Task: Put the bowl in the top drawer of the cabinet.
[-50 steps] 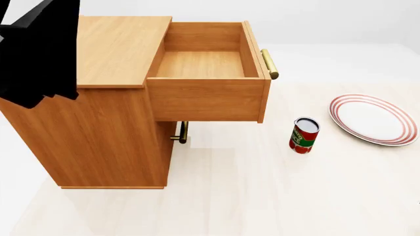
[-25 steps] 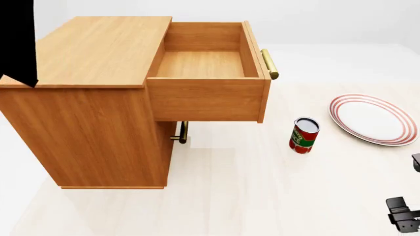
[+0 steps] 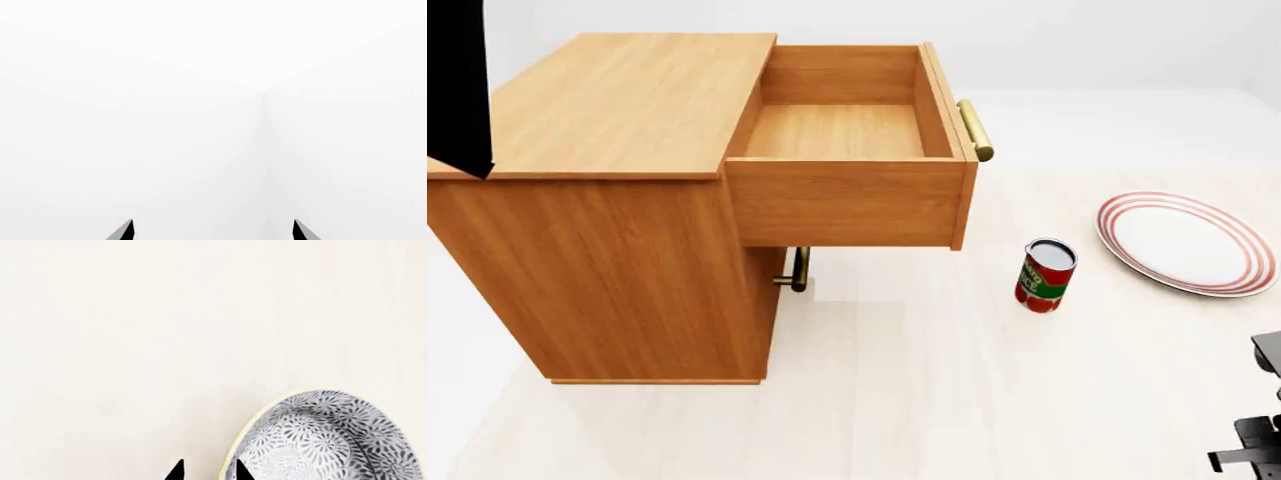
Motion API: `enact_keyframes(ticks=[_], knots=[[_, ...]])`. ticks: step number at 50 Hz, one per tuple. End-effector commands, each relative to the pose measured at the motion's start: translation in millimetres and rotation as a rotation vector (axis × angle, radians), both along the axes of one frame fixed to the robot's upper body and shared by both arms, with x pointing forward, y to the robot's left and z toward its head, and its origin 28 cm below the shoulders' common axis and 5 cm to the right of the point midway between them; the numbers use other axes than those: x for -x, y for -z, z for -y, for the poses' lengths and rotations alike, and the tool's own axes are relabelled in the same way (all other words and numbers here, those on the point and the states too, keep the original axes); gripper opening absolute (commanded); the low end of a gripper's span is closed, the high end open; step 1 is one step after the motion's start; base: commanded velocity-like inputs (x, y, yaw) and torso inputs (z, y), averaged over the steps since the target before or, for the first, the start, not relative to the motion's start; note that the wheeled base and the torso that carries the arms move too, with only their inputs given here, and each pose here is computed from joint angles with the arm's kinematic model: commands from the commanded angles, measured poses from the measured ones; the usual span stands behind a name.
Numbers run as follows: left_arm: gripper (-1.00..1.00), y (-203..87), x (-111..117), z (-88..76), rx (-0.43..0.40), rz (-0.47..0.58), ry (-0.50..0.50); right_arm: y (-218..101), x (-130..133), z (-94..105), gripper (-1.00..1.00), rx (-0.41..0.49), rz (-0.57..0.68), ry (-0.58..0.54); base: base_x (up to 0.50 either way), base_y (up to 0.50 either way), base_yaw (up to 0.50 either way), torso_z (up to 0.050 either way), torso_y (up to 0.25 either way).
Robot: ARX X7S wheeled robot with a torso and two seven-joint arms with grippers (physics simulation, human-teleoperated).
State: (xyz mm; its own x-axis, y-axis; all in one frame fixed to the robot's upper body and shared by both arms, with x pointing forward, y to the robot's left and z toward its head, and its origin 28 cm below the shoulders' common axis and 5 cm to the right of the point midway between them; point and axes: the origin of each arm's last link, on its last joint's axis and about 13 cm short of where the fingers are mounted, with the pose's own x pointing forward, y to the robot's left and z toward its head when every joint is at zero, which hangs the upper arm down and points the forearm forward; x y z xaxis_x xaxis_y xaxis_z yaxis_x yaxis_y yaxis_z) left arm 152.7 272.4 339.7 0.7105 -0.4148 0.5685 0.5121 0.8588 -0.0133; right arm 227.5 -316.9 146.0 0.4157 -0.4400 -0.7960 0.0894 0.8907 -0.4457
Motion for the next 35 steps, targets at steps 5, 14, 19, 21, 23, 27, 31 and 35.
enact_keyframes(ticks=[5, 14, 19, 21, 23, 27, 31, 35], knots=[[1.0, 0.1, 1.1, -0.3, 0.004, 0.0, 0.002, 4.0, 7.3, 1.7, -1.0, 0.011, -0.032, 0.034, 0.0, 0.0, 0.0, 0.0, 0.0], [1.0, 1.2, 0.4, -0.2, 0.003, -0.005, 0.007, -6.5, 10.0, 4.3, -1.0, 0.033, -0.016, 0.044, 0.0, 0.0, 0.0, 0.0, 0.0], [1.0, 3.3, -0.6, -0.4, -0.003, -0.008, 0.005, -21.8, 10.7, 6.0, -1.0, 0.056, 0.016, 0.038, 0.0, 0.0, 0.0, 0.0, 0.0], [1.0, 3.8, -0.9, -0.7, -0.004, -0.009, 0.004, -27.0, 12.4, 7.6, -1.0, 0.063, 0.024, 0.035, 0.0, 0.0, 0.0, 0.0, 0.0], [1.0, 4.3, -1.0, -1.1, -0.004, -0.011, 0.002, -35.7, 15.0, 10.2, -1.0, 0.078, 0.034, 0.024, 0.0, 0.0, 0.0, 0.0, 0.0], [1.0, 4.7, -0.6, -1.6, -0.004, -0.012, 0.0, -50.9, 13.7, 9.4, -1.0, 0.103, 0.058, -0.004, 0.0, 0.0, 0.0, 0.0, 0.0], [1.0, 4.8, 0.4, -2.0, -0.004, -0.012, -0.001, -71.3, 9.1, 5.4, -1.0, 0.137, 0.078, -0.058, 0.0, 0.0, 0.0, 0.0, 0.0], [1.0, 5.7, 0.8, -2.3, -0.001, -0.013, -0.002, -92.8, 5.1, 2.3, -1.0, 0.164, 0.103, -0.11, 0.0, 0.0, 0.0, 0.0, 0.0]])
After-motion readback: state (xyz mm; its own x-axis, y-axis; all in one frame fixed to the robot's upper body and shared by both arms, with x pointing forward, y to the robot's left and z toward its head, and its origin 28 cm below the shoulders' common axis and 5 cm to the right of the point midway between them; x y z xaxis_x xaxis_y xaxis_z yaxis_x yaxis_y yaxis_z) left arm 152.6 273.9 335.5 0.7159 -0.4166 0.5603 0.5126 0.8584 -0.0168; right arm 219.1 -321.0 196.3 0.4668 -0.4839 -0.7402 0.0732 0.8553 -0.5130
